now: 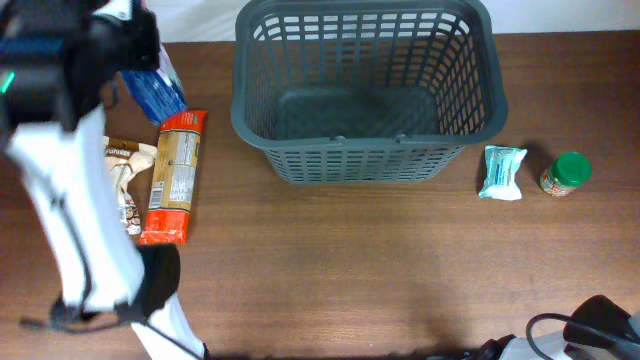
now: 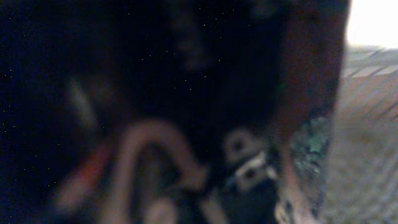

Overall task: Pack container
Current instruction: 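Grasp the blue box with the left gripper, then carry the blue box into the basket and release it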

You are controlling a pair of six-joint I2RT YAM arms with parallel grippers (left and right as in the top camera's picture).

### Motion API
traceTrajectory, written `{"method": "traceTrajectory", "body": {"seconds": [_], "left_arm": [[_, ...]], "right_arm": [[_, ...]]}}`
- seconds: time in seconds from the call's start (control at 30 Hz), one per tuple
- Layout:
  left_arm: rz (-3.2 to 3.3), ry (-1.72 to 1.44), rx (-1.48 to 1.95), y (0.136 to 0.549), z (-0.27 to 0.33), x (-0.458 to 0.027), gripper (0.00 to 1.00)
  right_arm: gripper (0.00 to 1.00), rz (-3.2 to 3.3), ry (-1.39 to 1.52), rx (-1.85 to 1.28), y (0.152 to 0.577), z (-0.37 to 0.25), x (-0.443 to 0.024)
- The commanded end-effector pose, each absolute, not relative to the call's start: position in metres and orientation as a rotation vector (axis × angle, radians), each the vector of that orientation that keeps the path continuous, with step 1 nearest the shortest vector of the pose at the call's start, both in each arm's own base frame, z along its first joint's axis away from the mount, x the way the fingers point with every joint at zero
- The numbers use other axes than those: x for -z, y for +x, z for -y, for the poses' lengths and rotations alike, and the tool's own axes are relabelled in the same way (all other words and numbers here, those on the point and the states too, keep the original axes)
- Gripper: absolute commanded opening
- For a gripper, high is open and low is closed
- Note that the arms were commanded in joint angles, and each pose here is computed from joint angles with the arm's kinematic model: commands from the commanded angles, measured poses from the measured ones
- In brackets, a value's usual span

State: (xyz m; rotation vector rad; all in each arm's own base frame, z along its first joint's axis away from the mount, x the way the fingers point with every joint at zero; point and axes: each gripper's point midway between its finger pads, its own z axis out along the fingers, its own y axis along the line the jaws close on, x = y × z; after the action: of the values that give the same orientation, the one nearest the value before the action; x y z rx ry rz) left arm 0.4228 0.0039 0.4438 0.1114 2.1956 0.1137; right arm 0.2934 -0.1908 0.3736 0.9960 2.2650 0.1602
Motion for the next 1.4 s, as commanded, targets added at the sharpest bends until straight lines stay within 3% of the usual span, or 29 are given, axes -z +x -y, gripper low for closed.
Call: {"method": "traceTrajectory", "body": {"seconds": [0.0, 0.13, 0.27, 0.43, 0.63, 0.93, 1.37], "left_arm": [[-1.971, 0.422, -0.203, 0.389, 0.029, -0.503, 0.02], [-1.693, 0.925, -0.26, 0.362, 0.103, -0.53, 0.02], [-1.479, 1.3, -0.313, 0.355, 0.172, -0.516, 0.02], [-1.392, 1.589, -0.287, 0.378, 0.23, -0.46, 0.02], [-1.398, 1.698, -0.283, 0.441, 0.28, -0.39, 0.02], [-1.587, 1.774, -0.473, 0.515, 0.29, -0.275, 0.02], [-1.752, 1.958, -0.587, 0.54, 0.266, -0.155, 0.02]], "right_arm": [[0.99, -2.264, 0.998, -0.16, 0.294, 0.193, -0.373], [0.99, -2.264, 0.998, -0.16, 0.294, 0.193, -0.373], [0.99, -2.264, 0.998, -0.16, 0.294, 0.193, -0.373], [0.99, -2.264, 0.998, -0.16, 0.294, 0.193, -0.373], [0.99, -2.264, 0.998, -0.16, 0.294, 0.193, -0.373], [0.99, -2.264, 0.998, -0.16, 0.294, 0.193, -0.373], [0.99, -2.264, 0.998, -0.16, 0.294, 0.193, -0.373]]}}
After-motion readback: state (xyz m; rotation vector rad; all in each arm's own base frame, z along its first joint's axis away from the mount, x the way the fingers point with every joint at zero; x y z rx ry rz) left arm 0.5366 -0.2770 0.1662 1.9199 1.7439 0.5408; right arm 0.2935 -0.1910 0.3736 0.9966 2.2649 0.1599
